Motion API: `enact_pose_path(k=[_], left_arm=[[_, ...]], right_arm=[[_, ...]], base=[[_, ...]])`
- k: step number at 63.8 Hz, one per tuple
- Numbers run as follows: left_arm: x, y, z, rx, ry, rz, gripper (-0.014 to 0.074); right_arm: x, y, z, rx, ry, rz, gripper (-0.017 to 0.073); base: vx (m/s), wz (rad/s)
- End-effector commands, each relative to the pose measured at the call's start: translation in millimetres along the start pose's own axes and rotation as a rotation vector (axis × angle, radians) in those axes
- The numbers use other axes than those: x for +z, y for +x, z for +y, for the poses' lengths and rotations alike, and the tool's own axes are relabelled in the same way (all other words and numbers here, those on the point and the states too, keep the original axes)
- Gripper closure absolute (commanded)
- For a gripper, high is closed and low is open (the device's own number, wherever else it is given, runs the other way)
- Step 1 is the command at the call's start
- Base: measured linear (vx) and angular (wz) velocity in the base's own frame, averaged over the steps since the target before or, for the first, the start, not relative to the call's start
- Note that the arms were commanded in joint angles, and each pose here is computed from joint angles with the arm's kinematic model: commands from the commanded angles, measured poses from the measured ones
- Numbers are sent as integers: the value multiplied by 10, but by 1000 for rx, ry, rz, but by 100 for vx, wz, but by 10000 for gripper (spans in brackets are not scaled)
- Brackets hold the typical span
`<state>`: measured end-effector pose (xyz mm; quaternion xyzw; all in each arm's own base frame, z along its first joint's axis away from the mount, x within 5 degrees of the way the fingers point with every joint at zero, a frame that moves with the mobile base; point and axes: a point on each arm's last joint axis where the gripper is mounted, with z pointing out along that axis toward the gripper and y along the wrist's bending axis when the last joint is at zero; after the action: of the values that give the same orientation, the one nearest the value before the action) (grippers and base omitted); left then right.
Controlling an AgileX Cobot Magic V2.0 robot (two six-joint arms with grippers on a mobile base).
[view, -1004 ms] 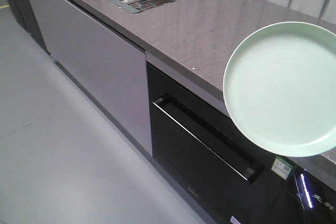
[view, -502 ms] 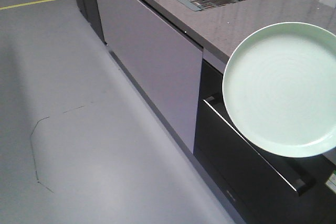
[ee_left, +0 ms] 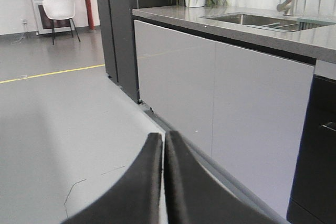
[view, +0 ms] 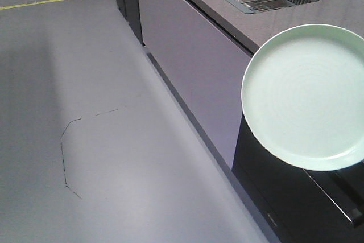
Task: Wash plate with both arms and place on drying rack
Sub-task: 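Drive the base away from the counter holding the plate in the right gripper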
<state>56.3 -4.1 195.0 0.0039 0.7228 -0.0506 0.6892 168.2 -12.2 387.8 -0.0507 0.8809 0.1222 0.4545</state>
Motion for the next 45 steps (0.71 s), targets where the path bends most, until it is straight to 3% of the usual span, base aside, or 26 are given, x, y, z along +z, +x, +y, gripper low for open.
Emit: enact_pose_path(k=[1,45], left_arm=[[-1,8,-4,-11,10,-58,600],[-1,8,-4,-11,10,-58,600]], right_arm=[[-80,-111,21,2,12,-89,563],[-80,-111,21,2,12,-89,563]], base=[[3,15],[7,29]])
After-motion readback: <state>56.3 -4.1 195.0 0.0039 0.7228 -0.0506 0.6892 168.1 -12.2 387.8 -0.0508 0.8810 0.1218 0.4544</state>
